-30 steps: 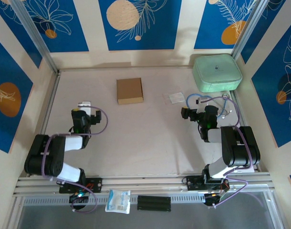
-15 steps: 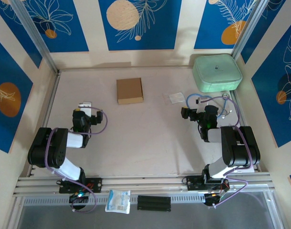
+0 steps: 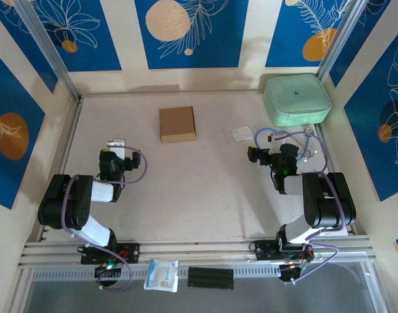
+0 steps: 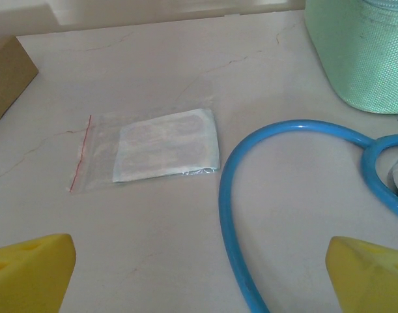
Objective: Fold the paper box
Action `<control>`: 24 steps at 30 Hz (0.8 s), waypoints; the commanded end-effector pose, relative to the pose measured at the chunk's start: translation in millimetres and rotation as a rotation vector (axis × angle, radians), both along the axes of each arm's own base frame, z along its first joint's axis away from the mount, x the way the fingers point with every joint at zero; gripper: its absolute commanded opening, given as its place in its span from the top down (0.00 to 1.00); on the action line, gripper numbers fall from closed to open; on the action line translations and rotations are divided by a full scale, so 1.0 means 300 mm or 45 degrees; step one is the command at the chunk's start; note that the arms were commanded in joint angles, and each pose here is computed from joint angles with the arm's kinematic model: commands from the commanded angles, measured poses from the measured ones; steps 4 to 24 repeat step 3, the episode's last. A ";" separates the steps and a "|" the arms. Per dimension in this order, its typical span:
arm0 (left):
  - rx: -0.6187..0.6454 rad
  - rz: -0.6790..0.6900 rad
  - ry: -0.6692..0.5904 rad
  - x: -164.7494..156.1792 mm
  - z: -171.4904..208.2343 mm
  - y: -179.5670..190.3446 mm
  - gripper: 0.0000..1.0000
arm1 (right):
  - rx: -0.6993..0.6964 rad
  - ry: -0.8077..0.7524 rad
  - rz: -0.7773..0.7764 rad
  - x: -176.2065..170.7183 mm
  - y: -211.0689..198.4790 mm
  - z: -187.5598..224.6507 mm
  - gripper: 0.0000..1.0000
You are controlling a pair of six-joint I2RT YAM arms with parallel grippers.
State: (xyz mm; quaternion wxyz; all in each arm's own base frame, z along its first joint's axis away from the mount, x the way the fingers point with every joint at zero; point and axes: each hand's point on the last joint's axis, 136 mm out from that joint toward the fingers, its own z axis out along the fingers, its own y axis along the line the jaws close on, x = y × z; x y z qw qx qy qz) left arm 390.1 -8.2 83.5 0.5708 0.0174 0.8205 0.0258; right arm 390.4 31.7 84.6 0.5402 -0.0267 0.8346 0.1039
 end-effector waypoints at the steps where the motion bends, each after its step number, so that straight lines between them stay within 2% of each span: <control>1: -0.025 -0.020 -0.050 0.014 0.033 -0.008 0.01 | -0.002 -0.031 0.002 0.020 0.008 0.030 0.01; 24: -0.025 -0.021 -0.049 0.014 0.032 -0.008 0.01 | -0.006 -0.034 -0.002 0.017 0.008 0.029 0.01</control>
